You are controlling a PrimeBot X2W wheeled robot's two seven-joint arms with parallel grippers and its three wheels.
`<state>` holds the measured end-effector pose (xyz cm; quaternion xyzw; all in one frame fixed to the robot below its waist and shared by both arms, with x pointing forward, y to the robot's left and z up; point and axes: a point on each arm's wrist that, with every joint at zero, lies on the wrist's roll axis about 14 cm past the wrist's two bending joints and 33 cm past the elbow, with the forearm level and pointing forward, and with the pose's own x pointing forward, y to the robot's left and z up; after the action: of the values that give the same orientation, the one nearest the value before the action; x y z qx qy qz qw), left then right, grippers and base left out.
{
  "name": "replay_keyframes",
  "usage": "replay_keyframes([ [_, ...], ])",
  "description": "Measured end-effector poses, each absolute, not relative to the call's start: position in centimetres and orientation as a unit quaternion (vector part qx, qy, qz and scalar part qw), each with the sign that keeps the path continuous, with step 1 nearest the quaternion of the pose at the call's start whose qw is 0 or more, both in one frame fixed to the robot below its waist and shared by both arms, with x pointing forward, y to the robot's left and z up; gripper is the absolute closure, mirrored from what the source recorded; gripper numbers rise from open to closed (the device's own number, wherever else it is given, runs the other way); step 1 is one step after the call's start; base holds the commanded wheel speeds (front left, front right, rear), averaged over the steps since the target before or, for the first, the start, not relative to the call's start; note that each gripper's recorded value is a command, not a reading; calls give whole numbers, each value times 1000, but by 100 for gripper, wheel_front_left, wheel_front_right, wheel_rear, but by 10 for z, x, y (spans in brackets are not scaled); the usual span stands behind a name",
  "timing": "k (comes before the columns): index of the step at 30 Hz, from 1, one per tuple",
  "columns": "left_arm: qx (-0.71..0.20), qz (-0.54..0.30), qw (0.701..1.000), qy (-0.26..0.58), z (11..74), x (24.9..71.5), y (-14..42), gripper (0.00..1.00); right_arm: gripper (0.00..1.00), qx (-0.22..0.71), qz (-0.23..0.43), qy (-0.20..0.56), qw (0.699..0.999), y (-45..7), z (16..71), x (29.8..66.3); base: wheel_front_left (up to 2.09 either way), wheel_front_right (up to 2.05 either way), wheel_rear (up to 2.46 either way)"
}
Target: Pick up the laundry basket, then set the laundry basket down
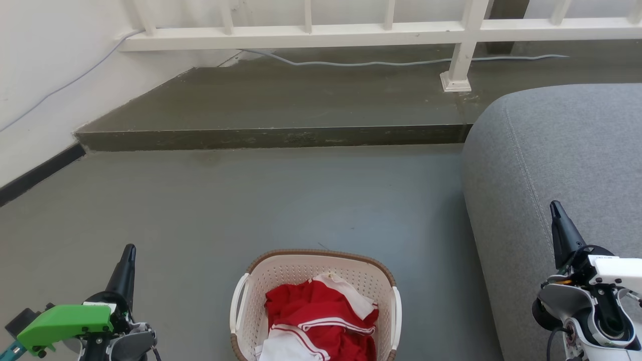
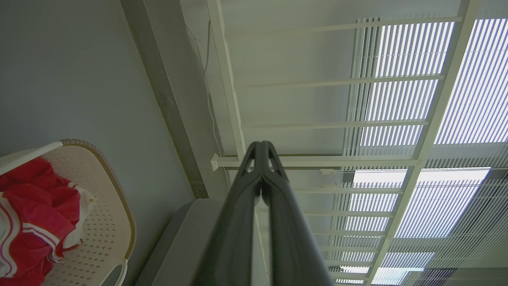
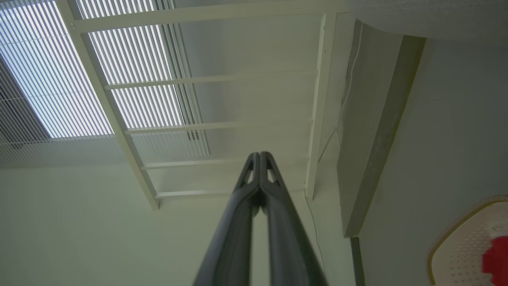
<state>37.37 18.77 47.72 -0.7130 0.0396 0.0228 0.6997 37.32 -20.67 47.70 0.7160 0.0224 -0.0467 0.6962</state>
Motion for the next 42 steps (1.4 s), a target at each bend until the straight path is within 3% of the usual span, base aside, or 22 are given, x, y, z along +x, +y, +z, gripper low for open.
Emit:
replay_keyframes([
  [42,-713,23,700,39,477,374,188,100,100,717,-46,20,696,-207,478,373,0,0,0],
])
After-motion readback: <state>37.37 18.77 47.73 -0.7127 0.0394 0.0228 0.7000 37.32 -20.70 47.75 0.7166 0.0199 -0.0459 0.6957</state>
